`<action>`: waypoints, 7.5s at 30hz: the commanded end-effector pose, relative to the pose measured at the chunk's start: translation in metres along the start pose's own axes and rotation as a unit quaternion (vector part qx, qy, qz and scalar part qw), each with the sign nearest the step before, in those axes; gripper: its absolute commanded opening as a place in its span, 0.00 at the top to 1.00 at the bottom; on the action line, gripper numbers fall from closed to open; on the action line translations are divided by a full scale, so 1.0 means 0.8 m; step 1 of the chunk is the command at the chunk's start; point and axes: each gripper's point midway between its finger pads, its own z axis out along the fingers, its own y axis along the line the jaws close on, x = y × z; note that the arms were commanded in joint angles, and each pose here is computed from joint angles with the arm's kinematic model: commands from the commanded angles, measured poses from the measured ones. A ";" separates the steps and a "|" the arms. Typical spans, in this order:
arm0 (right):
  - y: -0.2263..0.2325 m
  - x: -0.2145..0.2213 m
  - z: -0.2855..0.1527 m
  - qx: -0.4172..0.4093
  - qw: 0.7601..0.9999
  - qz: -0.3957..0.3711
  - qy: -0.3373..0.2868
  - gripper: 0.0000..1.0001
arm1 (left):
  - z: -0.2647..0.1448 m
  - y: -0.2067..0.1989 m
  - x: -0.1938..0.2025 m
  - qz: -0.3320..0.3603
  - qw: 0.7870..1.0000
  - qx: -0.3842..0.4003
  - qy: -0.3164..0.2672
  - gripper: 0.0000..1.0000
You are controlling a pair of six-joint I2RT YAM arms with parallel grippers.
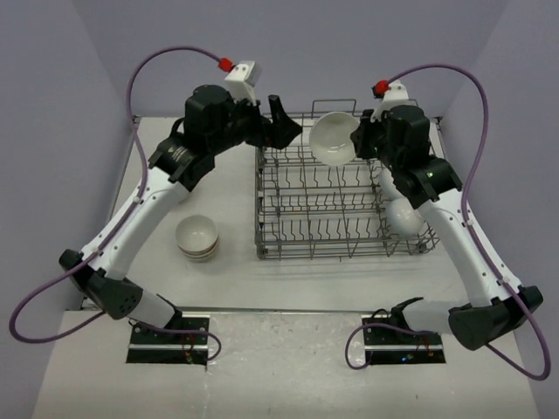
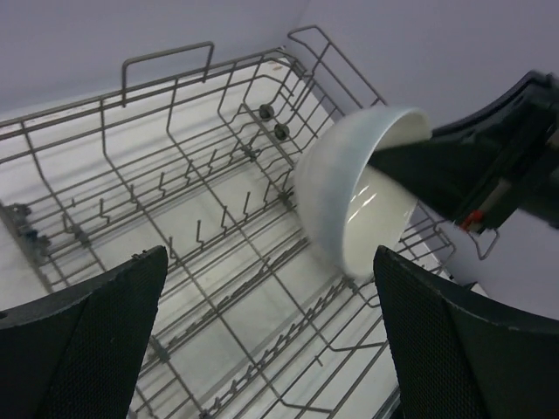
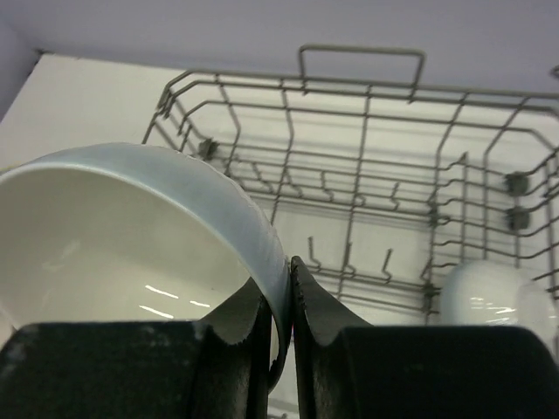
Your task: Unload the bowls from the dish rack
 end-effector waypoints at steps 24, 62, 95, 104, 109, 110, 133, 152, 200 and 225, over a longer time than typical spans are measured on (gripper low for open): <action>0.072 0.019 -0.042 -0.101 0.992 0.068 0.015 1.00 | 0.049 0.012 0.066 0.106 0.958 -0.260 0.064 1.00; 0.015 0.058 -0.110 -0.060 0.998 0.030 -0.019 0.01 | 0.024 0.417 0.249 -0.192 0.866 -0.376 0.267 1.00; -0.089 0.108 -0.025 0.208 0.974 -0.049 0.075 0.01 | -0.046 0.288 0.121 -0.111 0.930 -0.326 0.132 0.00; -0.164 0.136 0.029 0.359 0.891 -0.208 0.184 0.01 | -0.180 0.212 0.103 -0.016 0.944 -0.328 0.019 0.00; -0.176 0.160 0.061 0.391 0.860 -0.242 0.220 0.01 | -0.202 0.208 0.158 0.006 0.955 -0.297 0.009 0.00; -0.178 0.170 0.070 0.393 0.857 -0.246 0.227 0.01 | -0.204 0.199 0.155 0.016 0.961 -0.277 -0.009 0.00; -0.226 0.242 0.088 0.427 0.803 -0.280 0.307 0.01 | -0.182 0.147 0.186 0.029 0.989 -0.144 0.015 0.00; -0.236 0.227 0.074 0.443 0.790 -0.294 0.305 0.20 | -0.181 0.142 0.188 0.032 0.991 -0.132 0.016 0.00; -0.264 0.183 0.090 0.474 0.774 -0.322 0.270 1.00 | -0.178 0.143 0.189 0.033 0.991 -0.132 0.018 0.00; -0.256 0.056 0.046 0.513 0.787 -0.304 0.159 1.00 | -0.188 0.158 0.180 0.029 0.984 -0.176 0.002 0.00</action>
